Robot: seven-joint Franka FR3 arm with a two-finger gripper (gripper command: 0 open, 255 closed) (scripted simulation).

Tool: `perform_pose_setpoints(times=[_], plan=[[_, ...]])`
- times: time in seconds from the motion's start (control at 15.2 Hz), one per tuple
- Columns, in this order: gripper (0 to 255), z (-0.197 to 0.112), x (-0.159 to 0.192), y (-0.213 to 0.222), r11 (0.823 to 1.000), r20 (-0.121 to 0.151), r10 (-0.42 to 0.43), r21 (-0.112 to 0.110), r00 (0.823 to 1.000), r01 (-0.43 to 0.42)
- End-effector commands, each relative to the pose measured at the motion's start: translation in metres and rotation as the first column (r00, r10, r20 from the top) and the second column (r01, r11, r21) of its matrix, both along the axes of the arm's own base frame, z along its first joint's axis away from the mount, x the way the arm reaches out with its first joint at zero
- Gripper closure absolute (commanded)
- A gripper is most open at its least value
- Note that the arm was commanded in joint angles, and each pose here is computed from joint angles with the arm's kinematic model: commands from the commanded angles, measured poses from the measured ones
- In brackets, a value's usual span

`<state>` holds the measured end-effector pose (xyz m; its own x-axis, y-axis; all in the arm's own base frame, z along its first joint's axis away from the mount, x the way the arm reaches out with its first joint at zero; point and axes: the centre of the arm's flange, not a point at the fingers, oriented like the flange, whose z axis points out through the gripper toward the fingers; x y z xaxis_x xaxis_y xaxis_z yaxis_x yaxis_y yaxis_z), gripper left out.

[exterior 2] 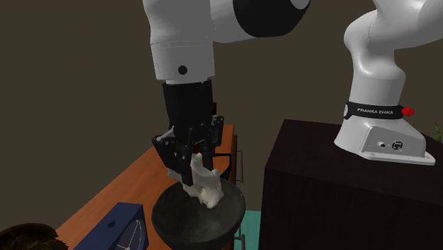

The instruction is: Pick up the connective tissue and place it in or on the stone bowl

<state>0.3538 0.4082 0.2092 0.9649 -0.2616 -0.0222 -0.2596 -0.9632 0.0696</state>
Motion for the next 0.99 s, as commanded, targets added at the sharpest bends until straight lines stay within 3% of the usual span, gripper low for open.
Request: perform_pose_setpoints(times=[0.0, 0.59, 0.66, 0.92], plan=[[255, -0.0097, -0.0017, -0.0003, 1.0, 0.001, 0.0, 0.001, 1.0, 0.0], [255, -0.017, -0.0017, -0.0003, 1.0, 0.001, 0.0, 0.001, 1.0, 0.0], [0, -0.0169, -0.0017, -0.0003, 1.0, 0.001, 0.0, 0.001, 1.0, 0.0], [0, -0.0169, -0.0018, -0.0003, 1.0, 0.001, 0.0, 0.001, 1.0, 0.0]])
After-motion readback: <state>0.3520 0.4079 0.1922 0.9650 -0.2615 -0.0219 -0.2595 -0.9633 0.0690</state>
